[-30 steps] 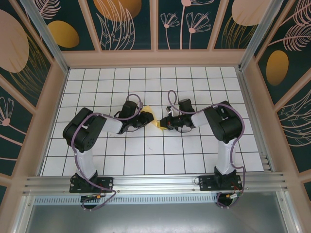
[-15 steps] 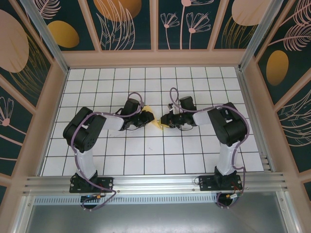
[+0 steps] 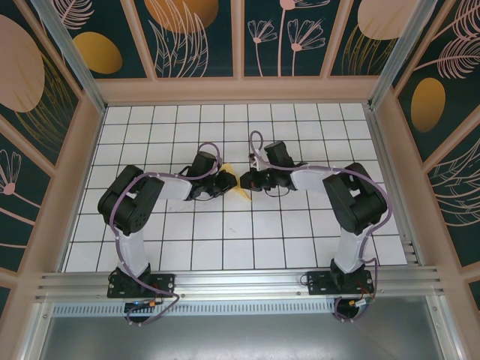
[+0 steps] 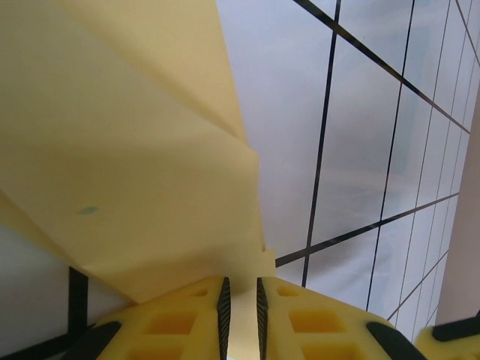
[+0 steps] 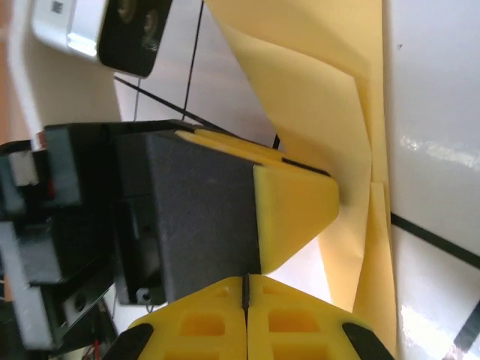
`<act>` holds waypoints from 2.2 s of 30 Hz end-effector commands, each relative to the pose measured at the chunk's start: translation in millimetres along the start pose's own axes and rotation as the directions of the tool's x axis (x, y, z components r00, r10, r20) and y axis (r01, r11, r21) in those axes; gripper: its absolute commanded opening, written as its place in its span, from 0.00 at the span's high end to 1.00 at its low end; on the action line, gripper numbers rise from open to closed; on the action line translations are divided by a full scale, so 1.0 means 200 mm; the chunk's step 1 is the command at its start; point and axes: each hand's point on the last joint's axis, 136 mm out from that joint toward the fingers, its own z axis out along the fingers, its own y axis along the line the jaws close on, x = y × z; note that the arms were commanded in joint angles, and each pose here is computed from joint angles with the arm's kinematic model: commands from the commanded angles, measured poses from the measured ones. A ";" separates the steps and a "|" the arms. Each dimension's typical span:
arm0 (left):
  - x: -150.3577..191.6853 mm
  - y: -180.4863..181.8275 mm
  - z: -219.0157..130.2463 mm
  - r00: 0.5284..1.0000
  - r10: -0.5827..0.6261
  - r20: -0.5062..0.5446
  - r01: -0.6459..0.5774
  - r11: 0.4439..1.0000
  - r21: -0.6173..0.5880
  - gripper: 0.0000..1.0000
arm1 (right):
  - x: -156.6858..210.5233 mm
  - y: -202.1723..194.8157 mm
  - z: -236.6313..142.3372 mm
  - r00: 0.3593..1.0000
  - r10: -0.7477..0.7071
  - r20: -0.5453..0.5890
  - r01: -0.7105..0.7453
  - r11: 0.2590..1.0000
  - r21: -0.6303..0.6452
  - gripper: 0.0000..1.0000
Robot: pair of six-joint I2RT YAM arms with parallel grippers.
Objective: Fold a paper plane with a square sheet of paper (pick it up from the middle)
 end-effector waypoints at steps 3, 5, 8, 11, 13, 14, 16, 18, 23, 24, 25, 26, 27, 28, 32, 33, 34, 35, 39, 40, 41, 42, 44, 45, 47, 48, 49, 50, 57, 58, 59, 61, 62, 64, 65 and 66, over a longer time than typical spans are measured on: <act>0.02 0.23 0.05 1.000 -0.013 0.015 0.016 0.987 -0.161 0.82 | 0.04 -0.11 0.06 0.999 0.024 -0.045 -0.019 0.994 0.104 0.98; 0.02 0.23 0.05 1.000 -0.014 0.015 0.017 0.987 -0.162 0.83 | 0.05 -0.12 0.08 0.998 0.030 -0.058 -0.023 0.993 0.116 0.98; 0.02 0.24 0.05 1.000 -0.014 0.016 0.016 0.987 -0.163 0.84 | 0.07 -0.13 0.09 0.997 0.030 -0.077 -0.020 0.992 0.127 0.98; 0.01 0.24 0.05 1.000 -0.014 0.018 0.016 0.986 -0.165 0.84 | 0.08 -0.14 0.09 0.996 0.028 -0.081 -0.016 0.990 0.137 0.99; 0.01 0.24 0.05 1.000 -0.013 0.019 0.016 0.986 -0.168 0.85 | 0.09 -0.15 0.08 0.997 0.028 -0.076 -0.016 0.989 0.148 0.99; 0.02 0.24 0.05 1.000 -0.011 0.018 0.014 0.985 -0.170 0.85 | 0.08 -0.15 0.07 0.998 0.026 -0.065 -0.016 0.988 0.156 0.99; 0.02 0.25 0.05 1.000 -0.010 0.020 0.013 0.985 -0.171 0.85 | 0.07 -0.16 0.03 0.999 0.019 -0.028 -0.014 0.986 0.167 1.00; 0.02 0.25 0.04 1.000 -0.009 0.020 0.013 0.985 -0.175 0.85 | 0.05 -0.13 -0.01 1.000 0.005 -0.004 -0.004 0.989 0.149 0.99; 0.01 0.24 0.04 1.000 -0.008 0.020 0.011 0.985 -0.170 0.85 | 0.05 -0.08 -0.01 1.000 -0.018 -0.017 0.020 0.993 0.119 0.98; 0.01 0.24 0.04 1.000 -0.006 0.021 0.010 0.986 -0.168 0.85 | 0.05 -0.07 0.00 0.999 -0.023 -0.024 0.026 0.993 0.115 0.98; 0.01 0.24 0.04 1.000 -0.007 0.021 0.010 0.986 -0.168 0.85 | 0.05 -0.06 0.01 0.999 -0.028 -0.028 0.031 0.993 0.113 0.98; 0.01 0.24 0.04 1.000 -0.007 0.020 0.010 0.986 -0.169 0.85 | 0.06 -0.05 0.01 0.999 -0.034 -0.033 0.038 0.993 0.111 0.98; 0.01 0.24 0.04 1.000 -0.008 0.021 0.011 0.986 -0.169 0.85 | 0.06 -0.04 0.02 0.998 -0.039 -0.039 0.043 0.993 0.109 0.98; 0.01 0.24 0.04 1.000 -0.005 0.020 0.009 0.986 -0.169 0.85 | 0.06 -0.04 0.03 0.998 -0.043 -0.044 0.048 0.993 0.109 0.98; 0.01 0.24 0.04 1.000 -0.006 0.020 0.009 0.985 -0.170 0.85 | 0.07 -0.03 0.06 0.997 -0.053 -0.061 0.059 0.992 0.111 0.97; 0.02 0.25 0.04 1.000 -0.007 0.018 0.010 0.985 -0.172 0.85 | 0.08 -0.03 0.06 0.996 -0.053 -0.066 0.060 0.992 0.112 0.97; 0.02 0.24 0.05 1.000 -0.008 0.017 0.011 0.985 -0.170 0.85 | 0.08 -0.04 0.06 0.996 -0.054 -0.067 0.061 0.991 0.116 0.97; 0.02 0.24 0.04 1.000 -0.007 0.019 0.010 0.986 -0.169 0.85 | 0.08 -0.05 0.07 0.996 -0.048 -0.070 0.056 0.991 0.125 0.97; 0.01 0.24 0.04 1.000 -0.006 0.019 0.009 0.985 -0.170 0.85 | 0.09 -0.11 0.07 0.996 -0.028 -0.081 0.041 0.984 0.172 0.97; 0.01 0.24 0.04 1.000 -0.005 0.019 0.008 0.985 -0.173 0.84 | 0.10 -0.12 0.08 0.996 -0.024 -0.084 0.039 0.983 0.179 0.97; 0.01 0.24 0.04 1.000 -0.005 0.020 0.008 0.985 -0.174 0.85 | 0.10 -0.13 0.08 0.996 -0.021 -0.086 0.037 0.982 0.184 0.97; 0.01 0.24 0.04 1.000 -0.005 0.020 0.008 0.985 -0.173 0.85 | 0.11 -0.13 0.08 0.995 -0.020 -0.094 0.037 0.982 0.185 0.97; 0.01 0.25 0.04 1.000 -0.007 0.021 0.010 0.984 -0.179 0.85 | 0.12 -0.15 0.08 0.995 -0.016 -0.103 0.037 0.980 0.197 0.97; 0.02 0.26 0.04 1.000 -0.006 0.019 0.010 0.983 -0.183 0.85 | 0.13 -0.16 0.08 0.994 -0.013 -0.108 0.035 0.978 0.206 0.97; 0.02 0.26 0.04 1.000 -0.007 0.021 0.011 0.983 -0.185 0.85 | 0.13 -0.18 0.08 0.994 -0.009 -0.109 0.033 0.973 0.227 0.97; 0.01 0.26 0.04 1.000 -0.007 0.022 0.010 0.983 -0.185 0.85 | 0.13 -0.19 0.08 0.994 -0.005 -0.111 0.030 0.972 0.231 0.97; 0.01 0.26 0.04 1.000 -0.006 0.022 0.010 0.983 -0.185 0.85 | 0.14 -0.19 0.08 0.993 -0.001 -0.115 0.028 0.972 0.233 0.97; 0.01 0.26 0.04 1.000 -0.004 0.022 0.009 0.982 -0.186 0.85 | 0.14 -0.20 0.08 0.993 0.002 -0.118 0.026 0.972 0.235 0.97; 0.01 0.26 0.04 1.000 -0.002 0.025 0.007 0.980 -0.198 0.85 | 0.18 -0.25 0.08 0.990 0.028 -0.135 0.009 0.962 0.271 0.98; 0.01 0.27 0.04 1.000 -0.003 0.026 0.008 0.979 -0.203 0.85 | 0.18 -0.26 0.08 0.990 0.032 -0.137 0.007 0.961 0.276 0.98; 0.01 0.27 0.04 1.000 -0.002 0.025 0.007 0.979 -0.205 0.85 | 0.19 -0.27 0.08 0.990 0.034 -0.140 0.007 0.959 0.283 0.98; 0.01 0.28 0.04 1.000 -0.001 0.027 0.006 0.977 -0.211 0.85 | 0.20 -0.30 0.07 0.989 0.039 -0.142 0.006 0.952 0.306 0.98; 0.01 0.28 0.04 1.000 0.000 0.027 0.006 0.977 -0.213 0.85 | 0.20 -0.31 0.07 0.989 0.040 -0.142 0.007 0.949 0.316 0.98; 0.00 0.28 0.04 1.000 0.000 0.027 0.006 0.976 -0.216 0.84 | 0.20 -0.33 0.06 0.989 0.042 -0.138 0.006 0.943 0.333 0.98; 0.00 0.28 0.04 1.000 0.000 0.026 0.005 0.976 -0.218 0.85 | 0.19 -0.33 0.06 0.990 0.042 -0.134 0.006 0.942 0.335 0.98; 0.00 0.28 0.04 1.000 0.001 0.026 0.004 0.976 -0.219 0.85 | 0.19 -0.31 0.05 0.991 0.034 -0.133 0.011 0.945 0.327 0.98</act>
